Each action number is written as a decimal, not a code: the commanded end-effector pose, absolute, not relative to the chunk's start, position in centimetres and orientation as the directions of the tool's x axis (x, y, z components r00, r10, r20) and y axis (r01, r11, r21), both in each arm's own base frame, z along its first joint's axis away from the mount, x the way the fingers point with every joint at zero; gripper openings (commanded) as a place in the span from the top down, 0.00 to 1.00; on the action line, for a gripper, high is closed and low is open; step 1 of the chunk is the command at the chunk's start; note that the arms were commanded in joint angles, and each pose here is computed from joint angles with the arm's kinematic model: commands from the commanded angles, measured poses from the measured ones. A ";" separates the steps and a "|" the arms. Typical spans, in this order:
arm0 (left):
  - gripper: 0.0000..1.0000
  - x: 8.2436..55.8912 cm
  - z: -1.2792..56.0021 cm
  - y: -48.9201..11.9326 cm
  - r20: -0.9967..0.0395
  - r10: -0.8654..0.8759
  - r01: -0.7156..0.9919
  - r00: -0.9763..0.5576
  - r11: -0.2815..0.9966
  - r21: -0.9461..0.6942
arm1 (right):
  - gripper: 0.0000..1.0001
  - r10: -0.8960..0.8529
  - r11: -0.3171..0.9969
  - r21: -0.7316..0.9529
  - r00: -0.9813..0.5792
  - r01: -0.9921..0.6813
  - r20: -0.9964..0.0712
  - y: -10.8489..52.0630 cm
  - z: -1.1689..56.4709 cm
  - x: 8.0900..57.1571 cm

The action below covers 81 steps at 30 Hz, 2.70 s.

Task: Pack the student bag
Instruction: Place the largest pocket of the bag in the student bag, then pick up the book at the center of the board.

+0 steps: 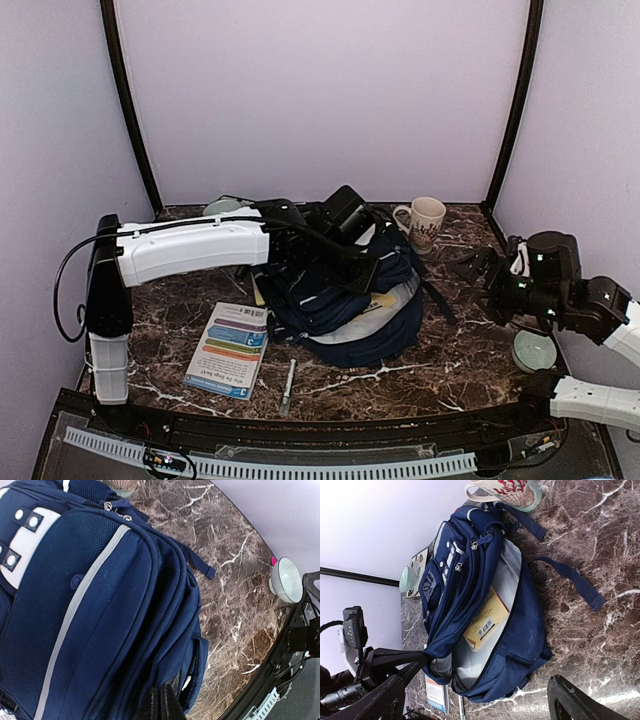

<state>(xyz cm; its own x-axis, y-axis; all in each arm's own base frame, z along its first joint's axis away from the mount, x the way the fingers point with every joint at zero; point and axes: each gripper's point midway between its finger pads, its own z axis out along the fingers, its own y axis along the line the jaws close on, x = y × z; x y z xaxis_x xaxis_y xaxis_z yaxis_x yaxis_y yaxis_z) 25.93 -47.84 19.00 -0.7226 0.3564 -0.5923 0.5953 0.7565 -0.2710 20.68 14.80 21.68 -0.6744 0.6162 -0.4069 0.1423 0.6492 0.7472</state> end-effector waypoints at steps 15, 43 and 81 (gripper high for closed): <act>0.07 26.6 23.3 -36.0 -0.580 0.363 0.422 -0.730 0.906 0.035 | 0.02 0.518 0.719 0.686 -0.743 0.111 -0.423 15.9 20.4 20.5; 0.32 15.5 6.7 -23.3 0.030 0.346 0.339 -0.938 0.893 0.297 | 0.03 0.506 0.718 0.684 -0.769 0.125 -0.391 16.6 19.1 20.5; 0.59 17.2 6.6 -18.7 -0.036 0.366 0.275 -0.930 0.758 0.592 | 0.03 0.522 0.706 0.695 -0.764 0.136 -0.380 16.7 18.3 20.6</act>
